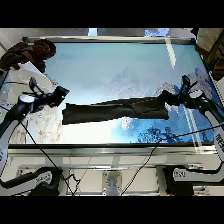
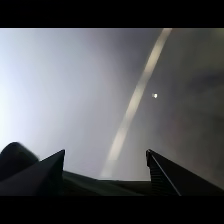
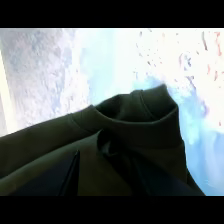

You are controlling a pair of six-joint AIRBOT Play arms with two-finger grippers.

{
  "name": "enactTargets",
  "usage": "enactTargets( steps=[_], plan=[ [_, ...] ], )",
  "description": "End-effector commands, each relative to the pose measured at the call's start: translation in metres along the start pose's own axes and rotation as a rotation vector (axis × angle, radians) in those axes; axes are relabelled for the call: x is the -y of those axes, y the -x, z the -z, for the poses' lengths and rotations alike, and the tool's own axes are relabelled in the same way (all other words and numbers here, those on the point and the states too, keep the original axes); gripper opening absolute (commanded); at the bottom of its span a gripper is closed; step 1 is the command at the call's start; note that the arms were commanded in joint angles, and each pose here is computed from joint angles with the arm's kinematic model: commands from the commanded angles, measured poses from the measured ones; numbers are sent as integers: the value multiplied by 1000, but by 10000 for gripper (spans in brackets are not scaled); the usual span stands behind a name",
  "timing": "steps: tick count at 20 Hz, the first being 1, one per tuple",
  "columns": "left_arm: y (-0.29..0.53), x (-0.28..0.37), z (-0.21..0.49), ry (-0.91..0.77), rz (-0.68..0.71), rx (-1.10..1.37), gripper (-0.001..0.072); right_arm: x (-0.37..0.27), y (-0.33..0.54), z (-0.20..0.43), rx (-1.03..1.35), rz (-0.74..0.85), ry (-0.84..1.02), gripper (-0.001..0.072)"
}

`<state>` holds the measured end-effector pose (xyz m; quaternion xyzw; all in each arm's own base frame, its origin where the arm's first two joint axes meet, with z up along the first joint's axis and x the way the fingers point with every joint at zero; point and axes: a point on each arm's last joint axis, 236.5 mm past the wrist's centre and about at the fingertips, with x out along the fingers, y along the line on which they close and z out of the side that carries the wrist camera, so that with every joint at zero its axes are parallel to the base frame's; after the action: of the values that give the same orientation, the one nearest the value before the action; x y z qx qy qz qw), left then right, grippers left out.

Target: Fold the shirts.

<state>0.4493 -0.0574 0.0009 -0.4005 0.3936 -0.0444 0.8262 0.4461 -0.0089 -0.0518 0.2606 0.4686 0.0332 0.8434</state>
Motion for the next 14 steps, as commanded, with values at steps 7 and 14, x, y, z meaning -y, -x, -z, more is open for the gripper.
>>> enactTargets(
  steps=[7, 14],
  plan=[
    [-8, 172, 107, -164, 356, -244, 19, 54, 54, 25, -153, 27, -90, 488],
    [-92, 186, 215, -269, 265, -464, 17, 66, 28, 72, -341, -25, -160, 515]
  ],
)
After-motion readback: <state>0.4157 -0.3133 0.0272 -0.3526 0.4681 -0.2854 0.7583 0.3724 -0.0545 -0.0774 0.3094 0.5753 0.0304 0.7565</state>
